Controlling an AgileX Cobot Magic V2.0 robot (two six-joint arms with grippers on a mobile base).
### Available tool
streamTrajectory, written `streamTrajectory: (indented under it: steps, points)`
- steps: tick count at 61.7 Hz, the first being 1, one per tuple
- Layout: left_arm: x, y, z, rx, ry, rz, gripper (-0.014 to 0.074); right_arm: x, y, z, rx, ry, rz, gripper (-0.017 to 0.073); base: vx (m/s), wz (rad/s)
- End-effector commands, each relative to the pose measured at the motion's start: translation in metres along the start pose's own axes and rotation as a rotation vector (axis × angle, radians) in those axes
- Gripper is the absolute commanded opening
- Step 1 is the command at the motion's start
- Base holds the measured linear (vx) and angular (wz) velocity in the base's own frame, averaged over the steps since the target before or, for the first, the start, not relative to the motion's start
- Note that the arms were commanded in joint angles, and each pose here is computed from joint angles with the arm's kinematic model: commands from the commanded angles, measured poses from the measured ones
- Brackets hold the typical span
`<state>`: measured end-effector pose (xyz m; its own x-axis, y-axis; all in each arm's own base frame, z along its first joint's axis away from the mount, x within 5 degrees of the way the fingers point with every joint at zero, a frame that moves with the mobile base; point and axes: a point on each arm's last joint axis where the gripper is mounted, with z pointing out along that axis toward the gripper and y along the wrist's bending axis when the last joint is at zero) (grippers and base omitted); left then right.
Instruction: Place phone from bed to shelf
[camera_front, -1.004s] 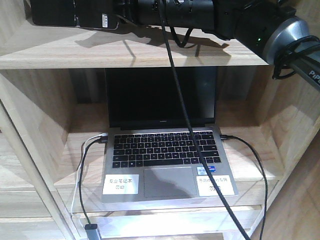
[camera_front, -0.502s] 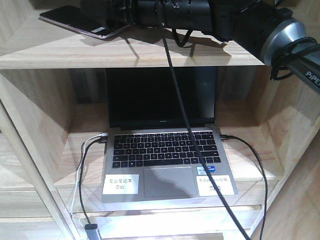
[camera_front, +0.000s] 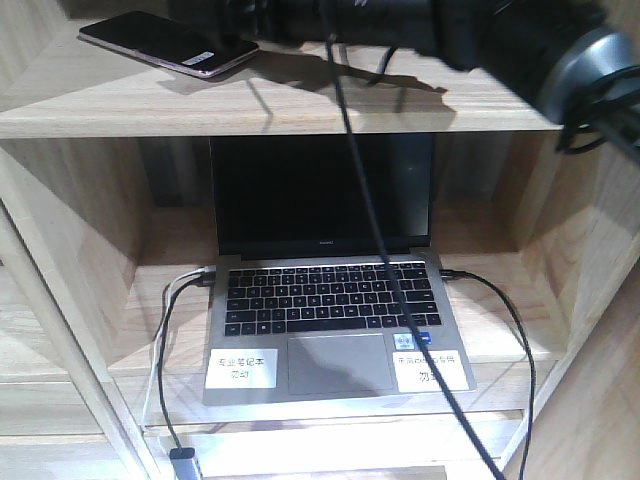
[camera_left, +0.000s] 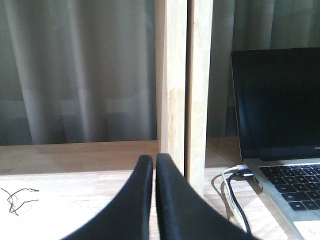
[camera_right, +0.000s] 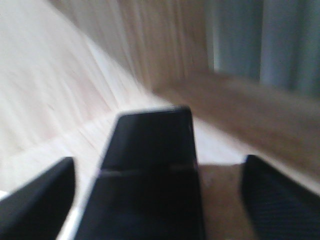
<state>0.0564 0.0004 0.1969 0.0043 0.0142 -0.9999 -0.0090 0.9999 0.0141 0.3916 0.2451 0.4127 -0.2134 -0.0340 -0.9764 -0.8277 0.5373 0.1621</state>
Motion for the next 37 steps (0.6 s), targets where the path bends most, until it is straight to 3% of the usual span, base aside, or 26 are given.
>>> streamTrajectory:
  steps: [1,8,15,37]
  points:
    - [-0.016,0.001,-0.002,-0.005,-0.107,-0.018,0.0001,-0.043,0.021,-0.031,0.004,-0.121,-0.04,0.0437,0.0,0.0]
    - [-0.016,0.001,-0.002,-0.005,-0.107,-0.018,0.0001,-0.052,0.028,-0.04,-0.003,-0.141,-0.052,0.0246,0.0,0.0]
    - [-0.016,0.001,-0.002,-0.005,-0.107,-0.018,0.0001,-0.061,0.036,-0.051,-0.017,-0.154,-0.072,-0.0019,0.0,0.0]
    - [-0.016,0.001,-0.002,-0.005,-0.107,-0.018,0.0001,-0.065,0.056,-0.086,0.009,-0.165,-0.084,-0.0005,0.0,0.0]
